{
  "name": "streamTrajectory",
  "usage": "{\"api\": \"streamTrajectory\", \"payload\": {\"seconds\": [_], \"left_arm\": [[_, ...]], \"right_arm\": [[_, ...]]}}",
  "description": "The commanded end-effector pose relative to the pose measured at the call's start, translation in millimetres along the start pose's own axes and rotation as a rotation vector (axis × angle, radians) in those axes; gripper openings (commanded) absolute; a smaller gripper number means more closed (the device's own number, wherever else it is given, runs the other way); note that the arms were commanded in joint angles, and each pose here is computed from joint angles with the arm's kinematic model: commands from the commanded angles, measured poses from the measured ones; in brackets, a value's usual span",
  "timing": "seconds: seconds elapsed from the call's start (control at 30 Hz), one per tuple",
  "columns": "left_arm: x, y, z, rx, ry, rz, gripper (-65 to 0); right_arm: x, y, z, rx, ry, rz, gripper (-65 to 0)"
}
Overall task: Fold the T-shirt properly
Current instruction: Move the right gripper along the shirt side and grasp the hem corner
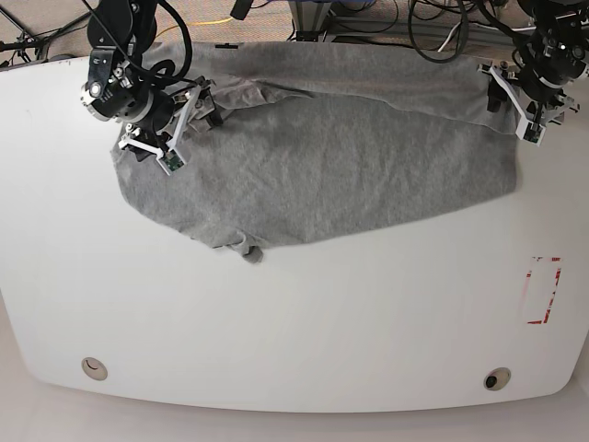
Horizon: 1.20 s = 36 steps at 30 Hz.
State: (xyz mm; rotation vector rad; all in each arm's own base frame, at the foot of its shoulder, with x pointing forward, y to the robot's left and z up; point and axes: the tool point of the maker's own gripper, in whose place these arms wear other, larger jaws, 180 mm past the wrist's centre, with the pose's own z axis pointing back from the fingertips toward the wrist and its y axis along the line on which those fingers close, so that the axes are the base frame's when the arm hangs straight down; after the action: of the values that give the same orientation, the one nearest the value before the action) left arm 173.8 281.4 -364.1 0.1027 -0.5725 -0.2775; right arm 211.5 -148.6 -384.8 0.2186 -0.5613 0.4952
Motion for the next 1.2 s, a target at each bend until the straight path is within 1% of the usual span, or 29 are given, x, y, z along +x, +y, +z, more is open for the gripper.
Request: {"api": "streamTrajectory", "payload": {"seconds": [0.0, 0.1, 0.17, 0.2, 0.3, 0.4, 0.5, 0.57, 0.7, 0.77, 1.07, 1.17], "left_arm": [[8.2, 5.1, 4.3, 0.014, -0.03, -0.014, -27.6], [9.5, 4.5, 3.8, 0.012, -0.033, -0.015, -27.6], [9.5, 4.5, 3.8, 0.012, -0.033, -0.015, -27.6], [9.5, 4.5, 3.8, 0.012, -0.033, -0.015, -27.6], [8.9, 4.7, 3.5, 0.012, -0.031, -0.015, -27.6], [8.9, 4.7, 3.5, 0.012, -0.031, -0.015, -27.6], [8.9, 4.7, 3.5, 0.012, -0.031, -0.015, -27.6], [9.5, 4.4, 3.3, 0.011, -0.032, -0.016, -27.6], [9.5, 4.4, 3.3, 0.011, -0.032, -0.016, -27.6], [9.5, 4.4, 3.3, 0.011, -0.032, -0.016, -27.6], [9.5, 4.4, 3.3, 0.011, -0.032, -0.016, -27.6], [10.4, -2.0, 1.0, -0.007, -0.032, -0.025, -27.6]], "right_arm": [[5.7, 4.4, -1.9, -0.001, -0.003, 0.043, -14.9], [-8.2, 9.2, -13.1, 0.036, 0.036, 0.015, -15.1], [-11.7, 8.0, -16.6, 0.041, 0.045, 0.0, -15.2], [-13.9, 8.2, -18.5, 0.046, 0.048, -0.008, -16.6], [-13.9, 8.4, -20.9, 0.051, 0.036, -0.017, -26.5], [-14.0, 8.5, -20.0, 0.05, 0.035, -0.017, -38.7], [-13.6, 8.5, -19.8, 0.049, 0.034, -0.016, -47.7], [-12.3, 8.4, -19.1, 0.048, 0.03, -0.013, -52.8], [-2.2, 9.0, -13.0, 0.036, 0.002, 0.011, -60.2], [0.2, 10.0, -10.1, 0.031, -0.006, 0.019, -65.0], [16.9, 8.5, -4.6, 0.015, -0.049, 0.047, -65.0], [24.0, 6.0, -5.0, 0.012, -0.065, 0.049, -65.0]]}}
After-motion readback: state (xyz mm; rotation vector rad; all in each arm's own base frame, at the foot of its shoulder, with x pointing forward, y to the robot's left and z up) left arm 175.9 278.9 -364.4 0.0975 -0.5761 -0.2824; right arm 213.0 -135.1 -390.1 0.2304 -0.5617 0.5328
